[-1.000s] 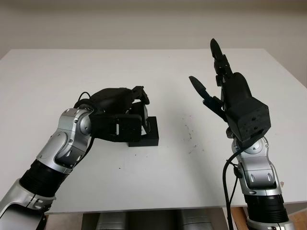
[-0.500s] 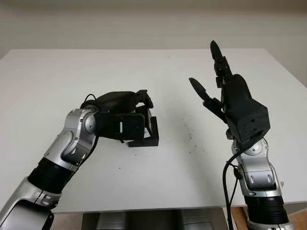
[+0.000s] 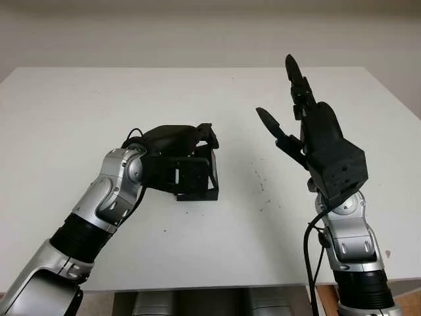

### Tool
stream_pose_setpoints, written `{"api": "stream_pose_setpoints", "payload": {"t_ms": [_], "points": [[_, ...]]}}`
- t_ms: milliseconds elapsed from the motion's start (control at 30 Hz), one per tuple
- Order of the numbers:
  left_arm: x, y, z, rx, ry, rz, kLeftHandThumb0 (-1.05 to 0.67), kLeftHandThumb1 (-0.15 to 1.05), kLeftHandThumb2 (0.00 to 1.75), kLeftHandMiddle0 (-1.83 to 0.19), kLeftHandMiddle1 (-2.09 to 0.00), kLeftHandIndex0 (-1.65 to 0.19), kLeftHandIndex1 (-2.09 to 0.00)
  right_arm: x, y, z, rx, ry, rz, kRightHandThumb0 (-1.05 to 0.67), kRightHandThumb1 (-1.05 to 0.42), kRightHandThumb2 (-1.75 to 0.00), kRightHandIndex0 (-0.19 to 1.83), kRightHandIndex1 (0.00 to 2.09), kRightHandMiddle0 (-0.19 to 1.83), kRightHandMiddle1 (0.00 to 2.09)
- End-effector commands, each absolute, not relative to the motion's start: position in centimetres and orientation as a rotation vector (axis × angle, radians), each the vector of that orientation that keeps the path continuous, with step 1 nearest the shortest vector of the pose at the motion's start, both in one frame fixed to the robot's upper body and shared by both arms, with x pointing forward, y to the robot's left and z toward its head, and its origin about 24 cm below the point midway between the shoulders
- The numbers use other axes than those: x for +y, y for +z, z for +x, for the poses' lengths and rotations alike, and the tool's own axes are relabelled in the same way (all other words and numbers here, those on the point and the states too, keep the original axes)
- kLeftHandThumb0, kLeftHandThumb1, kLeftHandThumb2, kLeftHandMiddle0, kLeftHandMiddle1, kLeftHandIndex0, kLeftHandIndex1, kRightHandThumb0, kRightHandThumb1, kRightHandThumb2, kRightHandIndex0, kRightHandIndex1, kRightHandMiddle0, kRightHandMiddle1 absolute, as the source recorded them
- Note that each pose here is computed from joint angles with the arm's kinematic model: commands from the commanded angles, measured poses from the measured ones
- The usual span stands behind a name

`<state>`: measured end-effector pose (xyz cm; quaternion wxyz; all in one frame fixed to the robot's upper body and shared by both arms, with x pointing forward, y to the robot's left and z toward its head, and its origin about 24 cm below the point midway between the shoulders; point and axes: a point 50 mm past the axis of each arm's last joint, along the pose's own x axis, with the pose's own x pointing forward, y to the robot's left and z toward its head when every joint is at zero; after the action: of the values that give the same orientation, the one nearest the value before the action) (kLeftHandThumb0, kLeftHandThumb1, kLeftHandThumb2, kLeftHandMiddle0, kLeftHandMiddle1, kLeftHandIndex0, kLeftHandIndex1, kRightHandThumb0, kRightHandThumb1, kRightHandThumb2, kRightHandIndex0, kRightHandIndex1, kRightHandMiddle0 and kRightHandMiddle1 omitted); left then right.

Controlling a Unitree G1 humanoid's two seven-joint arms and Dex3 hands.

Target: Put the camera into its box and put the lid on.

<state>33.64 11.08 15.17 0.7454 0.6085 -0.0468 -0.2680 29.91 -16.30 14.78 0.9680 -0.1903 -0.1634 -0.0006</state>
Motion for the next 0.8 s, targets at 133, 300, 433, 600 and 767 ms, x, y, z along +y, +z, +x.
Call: {"api": "stream_pose_setpoints", "payload": {"t_ms": [133,300,433,600,767], "points": [[10.0,16.1,33.8,-0.147,-0.603,1.359,-0.10,0.89,0.05,-0.19,-1.93,-0.16,-1.82,-16.1,14.8,29.7,-0.335,-0.014,-0.372,-0.68,-1.05,-0.26,-0.07,0.05,-0.01,0.06],[9.8,15.9,33.7,-0.156,-0.621,1.385,-0.09,0.86,0.04,-0.25,-1.93,-0.18,-1.83,-16.0,14.7,29.6,-0.341,-0.020,-0.361,-0.67,-1.05,-0.25,-0.06,0.06,-0.01,0.06],[9.6,15.6,33.7,-0.146,-0.628,1.404,-0.07,0.85,0.05,-0.25,-1.97,-0.16,-1.83,-15.9,14.6,29.6,-0.336,-0.016,-0.362,-0.67,-1.05,-0.25,-0.06,0.06,-0.01,0.05],[9.0,15.3,33.6,-0.113,-0.654,1.406,-0.05,0.88,0.06,-0.22,-2.06,-0.11,-1.85,-15.8,14.6,29.8,-0.340,-0.015,-0.366,-0.67,-1.05,-0.25,-0.05,0.06,0.00,0.06],[8.2,15.1,33.6,-0.085,-0.686,1.412,-0.07,0.90,0.06,-0.25,-1.94,-0.21,-1.69,-15.7,14.5,29.9,-0.349,-0.021,-0.374,-0.67,-1.05,-0.25,-0.03,0.07,0.01,0.06]]}}
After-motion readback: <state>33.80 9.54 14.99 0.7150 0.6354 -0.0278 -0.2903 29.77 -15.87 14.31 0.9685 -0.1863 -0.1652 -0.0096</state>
